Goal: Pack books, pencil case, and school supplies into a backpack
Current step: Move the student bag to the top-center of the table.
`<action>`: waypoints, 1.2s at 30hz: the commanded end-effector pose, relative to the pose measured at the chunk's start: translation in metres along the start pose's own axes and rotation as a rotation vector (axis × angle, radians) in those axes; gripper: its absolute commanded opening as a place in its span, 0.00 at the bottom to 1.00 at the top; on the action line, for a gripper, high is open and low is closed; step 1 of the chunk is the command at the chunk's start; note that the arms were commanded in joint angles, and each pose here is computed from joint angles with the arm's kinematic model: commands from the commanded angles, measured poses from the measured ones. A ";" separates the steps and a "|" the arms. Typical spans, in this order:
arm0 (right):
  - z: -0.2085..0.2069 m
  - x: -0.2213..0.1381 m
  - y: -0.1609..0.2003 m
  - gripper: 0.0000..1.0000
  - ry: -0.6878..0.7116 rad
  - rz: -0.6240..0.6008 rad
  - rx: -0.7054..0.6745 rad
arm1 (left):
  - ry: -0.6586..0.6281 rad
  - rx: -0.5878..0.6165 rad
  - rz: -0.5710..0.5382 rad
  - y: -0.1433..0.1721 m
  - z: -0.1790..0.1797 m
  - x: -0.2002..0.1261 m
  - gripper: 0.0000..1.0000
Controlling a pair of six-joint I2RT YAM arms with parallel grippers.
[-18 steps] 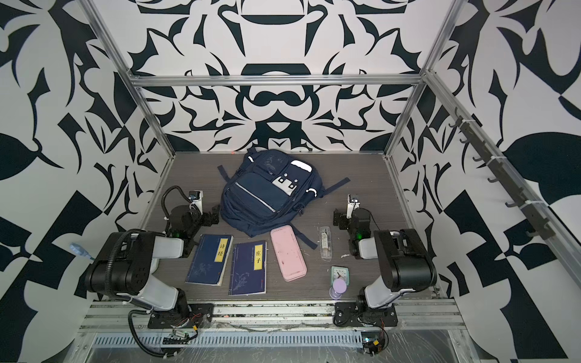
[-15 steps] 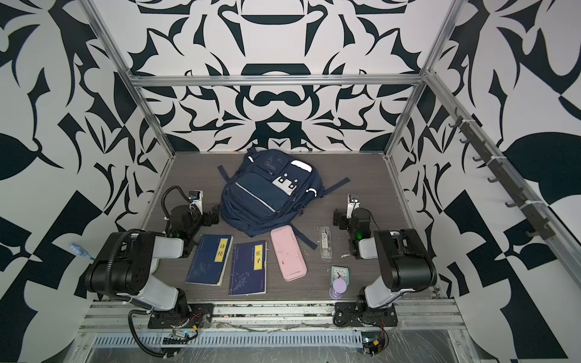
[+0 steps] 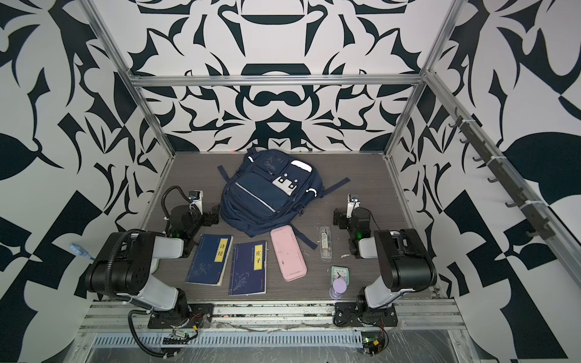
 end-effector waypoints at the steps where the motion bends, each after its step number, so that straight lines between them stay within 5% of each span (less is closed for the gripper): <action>1: 0.000 0.002 -0.015 0.99 0.013 -0.052 0.012 | 0.000 0.006 -0.015 -0.005 0.001 0.002 0.99; 17: 0.001 0.001 -0.015 1.00 0.027 -0.052 0.009 | -0.025 -0.004 -0.025 -0.003 0.000 -0.001 0.99; 30: 0.001 -0.001 -0.016 1.00 0.037 -0.064 0.005 | -0.229 -0.047 -0.119 -0.006 0.008 -0.018 0.99; 36: 0.006 -0.023 -0.040 0.99 0.252 -0.090 -0.043 | -0.281 -0.016 -0.235 -0.025 -0.003 -0.051 0.99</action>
Point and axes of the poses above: each gripper's point midway between its finger pads, its own x axis out along the fingers, its own z axis along the line the jaws close on, y = z × x, the point moved 9 cm from there along -x, back along the fingers, and after that the axes turned 4 degrees about -x, right-handed, at the moved point
